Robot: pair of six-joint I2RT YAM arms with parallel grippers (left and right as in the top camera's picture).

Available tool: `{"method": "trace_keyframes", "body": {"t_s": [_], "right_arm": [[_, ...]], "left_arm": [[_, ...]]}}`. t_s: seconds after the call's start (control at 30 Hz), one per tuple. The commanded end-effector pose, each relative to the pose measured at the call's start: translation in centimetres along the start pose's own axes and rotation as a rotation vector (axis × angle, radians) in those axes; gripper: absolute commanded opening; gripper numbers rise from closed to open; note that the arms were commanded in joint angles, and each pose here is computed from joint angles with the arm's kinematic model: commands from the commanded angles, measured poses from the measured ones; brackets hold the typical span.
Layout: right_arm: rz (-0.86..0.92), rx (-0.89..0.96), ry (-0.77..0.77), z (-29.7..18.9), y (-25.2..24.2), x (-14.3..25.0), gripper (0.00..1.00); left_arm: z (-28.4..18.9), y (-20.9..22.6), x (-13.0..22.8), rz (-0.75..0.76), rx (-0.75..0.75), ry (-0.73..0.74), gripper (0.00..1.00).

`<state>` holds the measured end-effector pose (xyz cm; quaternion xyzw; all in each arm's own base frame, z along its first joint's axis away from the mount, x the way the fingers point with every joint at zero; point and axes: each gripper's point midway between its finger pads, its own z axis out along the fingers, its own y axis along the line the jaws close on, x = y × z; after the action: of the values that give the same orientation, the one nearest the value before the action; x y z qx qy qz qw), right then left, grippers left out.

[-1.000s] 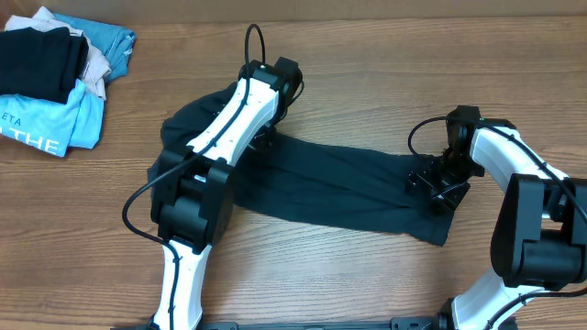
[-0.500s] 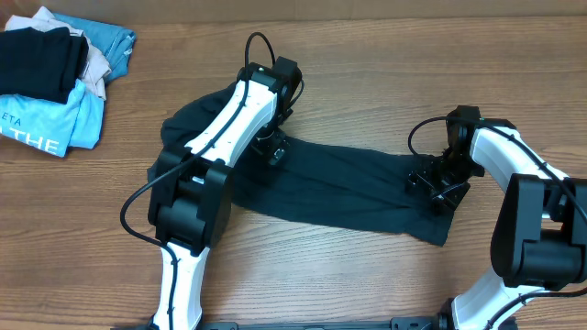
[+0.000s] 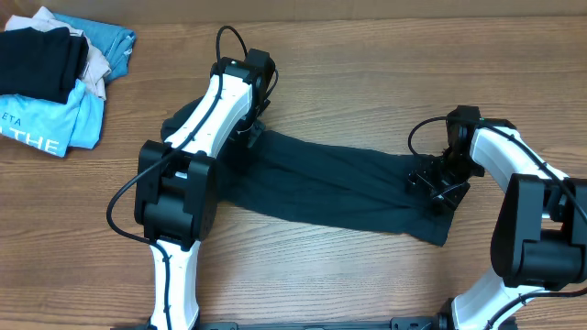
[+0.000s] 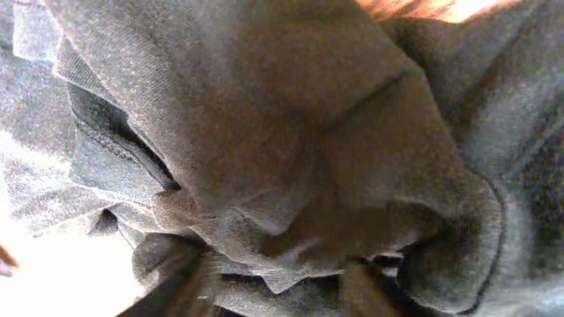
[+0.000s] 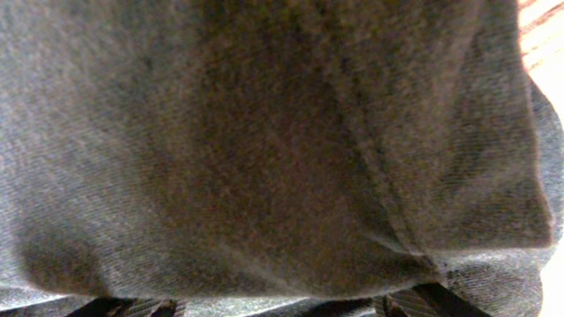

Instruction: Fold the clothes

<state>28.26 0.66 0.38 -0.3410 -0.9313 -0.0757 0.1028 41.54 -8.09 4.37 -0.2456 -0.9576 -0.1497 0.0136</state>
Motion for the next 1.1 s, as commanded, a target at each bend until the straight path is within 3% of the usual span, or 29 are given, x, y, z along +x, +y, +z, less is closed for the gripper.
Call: {"method": "trace_keyframes", "body": {"t_s": [0.0, 0.1, 0.2, 0.33, 0.37, 0.4, 0.5, 0.53, 0.6, 0.63, 0.8, 0.97, 1.07], "right_arm": [[-0.010, 0.025, -0.038, -0.2, -0.6, -0.5, 0.68], [-0.011, 0.025, -0.039, -0.2, -0.6, -0.6, 0.68], [-0.011, 0.020, -0.044, -0.2, -0.5, -0.7, 0.69], [-0.011, 0.020, -0.043, -0.2, -0.5, -0.7, 0.68], [-0.011, 0.021, -0.042, -0.2, -0.5, -0.6, 0.69], [-0.011, 0.021, -0.041, -0.2, -0.5, -0.6, 0.69], [-0.011, 0.000, -0.027, -0.2, -0.1, -0.4, 0.69], [-0.011, -0.003, -0.025, -0.2, -0.1, -0.4, 0.69], [-0.011, -0.002, -0.023, -0.2, -0.1, -0.3, 0.69], [-0.010, 0.000, -0.019, -0.2, -0.2, -0.2, 0.69], [-0.012, -0.003, -0.025, -0.2, -0.1, -0.3, 0.70], [-0.014, 0.003, -0.016, -0.2, -0.3, -0.1, 0.70], [-0.034, -0.001, -0.023, -0.2, -0.1, -0.3, 0.74]], "left_arm": [[-0.9, 0.2, 0.2, -0.016, 0.009, -0.021, 0.44], [-1.1, -0.6, 0.4, -0.005, 0.035, -0.014, 0.56], [-2.7, -0.5, -0.4, -0.168, 0.053, -0.044, 0.61], [-11.7, 1.4, -1.9, -0.341, 0.115, -0.193, 0.61], [-14.2, 0.9, -2.1, -0.346, 0.185, -0.244, 0.77], [-17.2, -0.5, -2.4, -0.335, 0.321, -0.313, 1.00], [-21.5, -4.0, -1.9, -0.241, 0.572, -0.380, 1.00], [-21.8, -4.2, -1.4, -0.291, 0.599, -0.358, 0.98], [-22.5, -3.5, 0.0, -0.551, 0.634, -0.278, 0.78], [-23.5, -2.6, 0.5, -0.633, 0.637, -0.293, 0.76], [-26.7, 2.1, 5.4, -0.909, 0.452, -0.383, 0.84], [-26.4, 2.5, 8.7, -1.047, 0.423, -0.336, 0.84], [-28.0, 3.6, 13.7, -1.132, 0.367, -0.436, 0.86]]}}
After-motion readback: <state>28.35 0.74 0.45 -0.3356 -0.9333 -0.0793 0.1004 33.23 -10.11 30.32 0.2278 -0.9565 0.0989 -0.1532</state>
